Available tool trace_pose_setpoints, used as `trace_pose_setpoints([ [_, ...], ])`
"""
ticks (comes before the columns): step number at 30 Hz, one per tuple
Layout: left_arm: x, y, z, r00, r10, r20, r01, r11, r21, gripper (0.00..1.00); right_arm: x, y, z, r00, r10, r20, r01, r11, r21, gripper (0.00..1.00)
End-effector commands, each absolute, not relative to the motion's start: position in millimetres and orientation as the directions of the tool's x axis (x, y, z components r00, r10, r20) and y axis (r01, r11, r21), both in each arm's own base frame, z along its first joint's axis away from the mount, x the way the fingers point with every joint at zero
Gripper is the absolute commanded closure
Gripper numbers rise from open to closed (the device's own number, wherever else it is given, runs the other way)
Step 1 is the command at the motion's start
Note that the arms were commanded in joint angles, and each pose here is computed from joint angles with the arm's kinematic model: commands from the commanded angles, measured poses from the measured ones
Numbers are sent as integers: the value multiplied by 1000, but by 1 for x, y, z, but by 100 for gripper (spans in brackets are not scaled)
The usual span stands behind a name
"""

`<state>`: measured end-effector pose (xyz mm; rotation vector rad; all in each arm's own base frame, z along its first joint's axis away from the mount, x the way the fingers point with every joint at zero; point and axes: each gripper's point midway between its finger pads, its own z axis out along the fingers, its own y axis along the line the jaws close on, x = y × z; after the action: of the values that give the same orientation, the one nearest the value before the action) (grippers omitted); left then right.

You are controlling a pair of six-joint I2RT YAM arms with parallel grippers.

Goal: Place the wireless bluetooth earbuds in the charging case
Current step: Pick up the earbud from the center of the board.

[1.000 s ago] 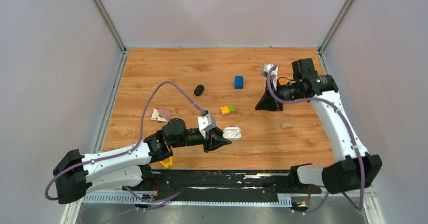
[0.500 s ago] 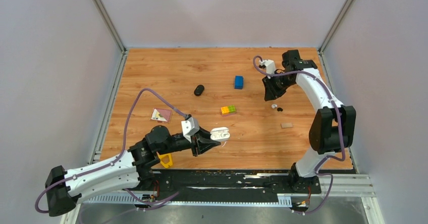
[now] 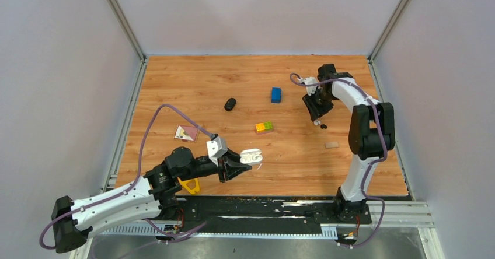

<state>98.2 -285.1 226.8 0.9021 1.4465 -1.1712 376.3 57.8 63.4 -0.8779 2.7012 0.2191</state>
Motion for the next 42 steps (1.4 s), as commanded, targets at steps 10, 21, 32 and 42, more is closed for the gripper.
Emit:
trace_pose_setpoints([
  [10,96,-290,231,-206,-59,-977,950,225,-214,100,401,45,38,-792,-547,-271,-565,825,-15,63],
  [21,96,-290,230,-210,-54,-976,950,226,-217,100,391,46,28,-801,-550,-238,-569,822,13,64],
  [32,96,-287,234,-209,-62,-976,948,233,-218,100,352,70,48,-778,-568,-270,-617,771,157,76],
  [42,99,-285,234,-204,-52,-978,945,252,-211,100,244,154,56,-438,-821,-366,-891,342,299,76],
])
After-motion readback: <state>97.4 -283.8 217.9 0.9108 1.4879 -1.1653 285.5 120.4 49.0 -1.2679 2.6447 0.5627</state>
